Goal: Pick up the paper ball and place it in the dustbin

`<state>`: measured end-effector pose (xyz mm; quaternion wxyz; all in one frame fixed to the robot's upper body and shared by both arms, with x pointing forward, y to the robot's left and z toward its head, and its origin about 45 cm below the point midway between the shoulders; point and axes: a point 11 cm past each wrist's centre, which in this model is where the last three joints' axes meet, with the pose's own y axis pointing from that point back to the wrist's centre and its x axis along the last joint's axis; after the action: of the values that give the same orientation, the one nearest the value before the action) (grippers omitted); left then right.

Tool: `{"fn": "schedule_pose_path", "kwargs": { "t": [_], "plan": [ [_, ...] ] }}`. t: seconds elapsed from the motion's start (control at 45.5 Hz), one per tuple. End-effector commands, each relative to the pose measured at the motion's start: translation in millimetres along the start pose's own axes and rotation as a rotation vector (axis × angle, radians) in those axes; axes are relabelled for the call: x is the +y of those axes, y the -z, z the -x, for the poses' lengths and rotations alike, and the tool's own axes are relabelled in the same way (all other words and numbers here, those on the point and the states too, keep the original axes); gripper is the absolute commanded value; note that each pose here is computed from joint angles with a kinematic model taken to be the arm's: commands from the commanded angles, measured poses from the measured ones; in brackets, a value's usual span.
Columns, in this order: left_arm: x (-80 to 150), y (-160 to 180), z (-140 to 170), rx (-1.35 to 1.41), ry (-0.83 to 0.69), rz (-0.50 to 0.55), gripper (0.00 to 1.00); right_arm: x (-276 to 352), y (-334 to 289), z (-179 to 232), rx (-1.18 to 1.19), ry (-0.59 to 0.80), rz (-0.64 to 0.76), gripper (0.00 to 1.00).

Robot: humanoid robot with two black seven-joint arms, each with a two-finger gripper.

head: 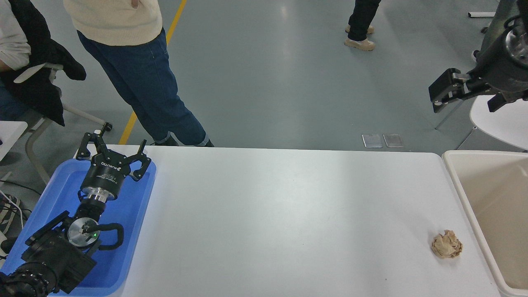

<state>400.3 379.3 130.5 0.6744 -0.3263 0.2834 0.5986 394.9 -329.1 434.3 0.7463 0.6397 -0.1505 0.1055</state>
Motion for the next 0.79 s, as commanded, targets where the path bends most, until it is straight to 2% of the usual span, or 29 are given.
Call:
{"fn": "schedule_pose_path", "kwargs": {
  "t": [0.0, 0.769],
  "plan": [
    [0.3, -0.7, -0.4, -0.002, 0.0, 0.0, 1.0, 7.5, 1.5, -3.6, 0.001, -0.02, -0.008, 1.0],
    [0.5, -1.1, -0.8, -0.001, -0.002, 0.001, 1.0, 14.0, 14.3, -8.1, 0.027, -0.036, -0.01, 1.0]
  ]
}}
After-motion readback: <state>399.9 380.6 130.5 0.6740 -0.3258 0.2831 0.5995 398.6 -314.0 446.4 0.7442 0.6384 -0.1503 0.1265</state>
